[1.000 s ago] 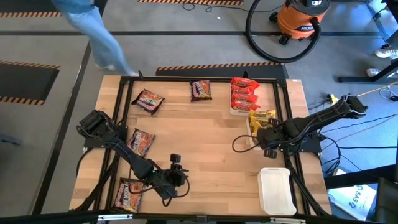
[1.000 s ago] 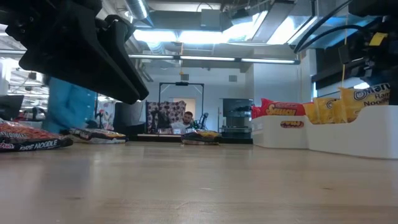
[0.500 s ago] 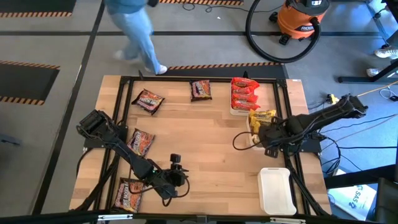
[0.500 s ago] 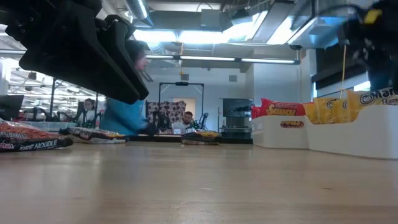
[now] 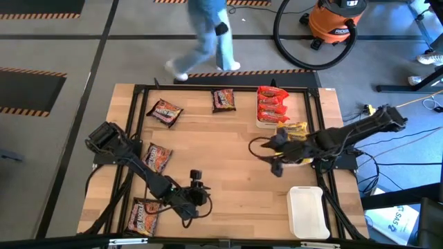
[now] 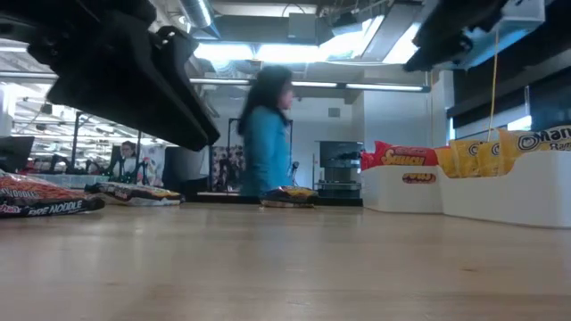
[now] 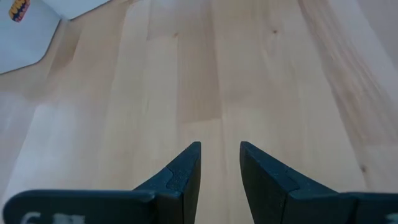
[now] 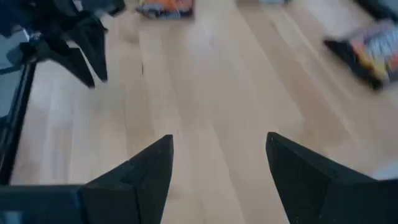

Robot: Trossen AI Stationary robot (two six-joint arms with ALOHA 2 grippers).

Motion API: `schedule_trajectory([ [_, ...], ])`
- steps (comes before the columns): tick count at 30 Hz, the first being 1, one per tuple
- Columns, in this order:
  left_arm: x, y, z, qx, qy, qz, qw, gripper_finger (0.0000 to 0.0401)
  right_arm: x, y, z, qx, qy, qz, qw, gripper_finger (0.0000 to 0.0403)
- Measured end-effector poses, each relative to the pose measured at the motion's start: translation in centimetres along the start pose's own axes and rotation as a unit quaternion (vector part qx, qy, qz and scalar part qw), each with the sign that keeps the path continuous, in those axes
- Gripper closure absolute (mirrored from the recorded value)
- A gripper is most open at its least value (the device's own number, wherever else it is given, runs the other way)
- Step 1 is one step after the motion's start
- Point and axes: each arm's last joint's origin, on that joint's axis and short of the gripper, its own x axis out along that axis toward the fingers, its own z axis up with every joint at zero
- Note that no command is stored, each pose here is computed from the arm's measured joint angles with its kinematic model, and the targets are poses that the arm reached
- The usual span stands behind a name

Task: Sort Maruchan noodles
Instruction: Put the black noodle pack into the bottom white bin

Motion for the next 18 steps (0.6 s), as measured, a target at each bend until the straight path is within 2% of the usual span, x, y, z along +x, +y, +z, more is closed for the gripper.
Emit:
schedule_trajectory([
  [9,0.5,0.7,0.1,-0.009,0.005,0.009,1.0,0.0296,6.8,0.0,-0.2,-0.05,-0.02,-0.063,0.997,0.0183],
  [14,0.1,0.2,-0.3,0.005,0.014,0.003,1.0,0.0296,9.9,-2.3,1.2,-0.019,-0.005,-0.096,0.995,0.0209],
  [18,-0.8,0.1,-1.0,0.016,0.032,0.031,0.999,0.0296,11.7,-4.4,2.9,0.009,-0.001,-0.124,0.992,0.0242],
])
